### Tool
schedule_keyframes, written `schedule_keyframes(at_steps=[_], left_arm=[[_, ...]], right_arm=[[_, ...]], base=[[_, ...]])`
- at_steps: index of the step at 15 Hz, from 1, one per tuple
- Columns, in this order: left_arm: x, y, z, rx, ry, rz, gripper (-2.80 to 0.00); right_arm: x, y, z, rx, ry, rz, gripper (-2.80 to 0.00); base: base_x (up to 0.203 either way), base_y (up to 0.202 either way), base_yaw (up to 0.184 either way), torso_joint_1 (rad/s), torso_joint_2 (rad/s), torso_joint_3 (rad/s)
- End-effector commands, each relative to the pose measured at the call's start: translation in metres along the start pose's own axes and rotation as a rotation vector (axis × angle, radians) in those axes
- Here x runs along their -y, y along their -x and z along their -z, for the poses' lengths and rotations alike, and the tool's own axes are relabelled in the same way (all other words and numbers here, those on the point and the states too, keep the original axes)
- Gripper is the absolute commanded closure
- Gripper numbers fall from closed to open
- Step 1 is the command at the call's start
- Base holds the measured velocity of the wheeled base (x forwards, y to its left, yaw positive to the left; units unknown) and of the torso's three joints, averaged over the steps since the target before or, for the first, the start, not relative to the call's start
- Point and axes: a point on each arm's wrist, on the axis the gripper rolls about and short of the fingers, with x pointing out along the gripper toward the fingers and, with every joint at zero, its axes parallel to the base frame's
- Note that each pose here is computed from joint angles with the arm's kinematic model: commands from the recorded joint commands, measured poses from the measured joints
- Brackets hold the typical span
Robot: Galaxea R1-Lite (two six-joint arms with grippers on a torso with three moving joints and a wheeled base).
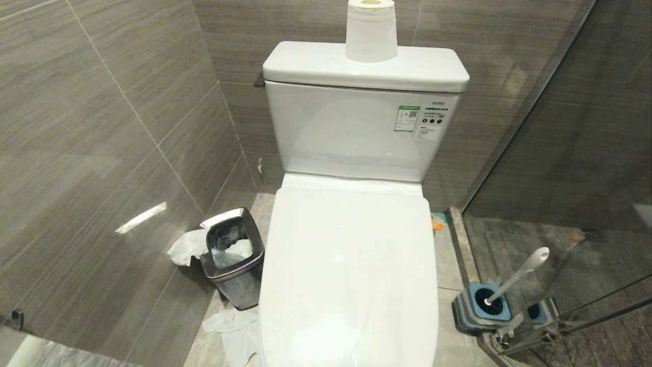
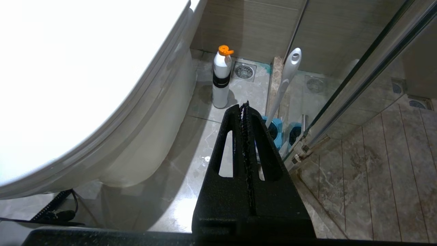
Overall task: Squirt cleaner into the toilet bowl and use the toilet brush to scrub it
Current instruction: Use the left hand to lift the toilet lid slightly
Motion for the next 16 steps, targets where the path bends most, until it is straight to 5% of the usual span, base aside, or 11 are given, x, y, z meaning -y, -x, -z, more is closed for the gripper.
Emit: schedule_keyframes(at_steps=[1, 9, 16], left_arm=[[-0.007, -0.041, -0.017, -0.058, -0.028, 0.013, 0.0], [-0.011, -0.151, -0.023, -0.195, -0.028, 0.137, 0.0], [0.012, -0.251, 0.007, -0.26, -0.015, 0.303, 0.0]], right_arm=[[0.0, 0.0, 0.0, -0.001, 0.001, -0.001, 0.0], [0.0, 0.0, 0.0, -0.001, 0.001, -0.001, 0.0], [0.0, 0.0, 0.0, -0.001, 0.001, -0.001, 0.0]], base=[[0.0, 0.0, 0.0, 0.0, 0.0, 0.0], [0.0, 0.0, 0.0, 0.0, 0.0, 0.0], [0.0, 0.0, 0.0, 0.0, 0.0, 0.0]])
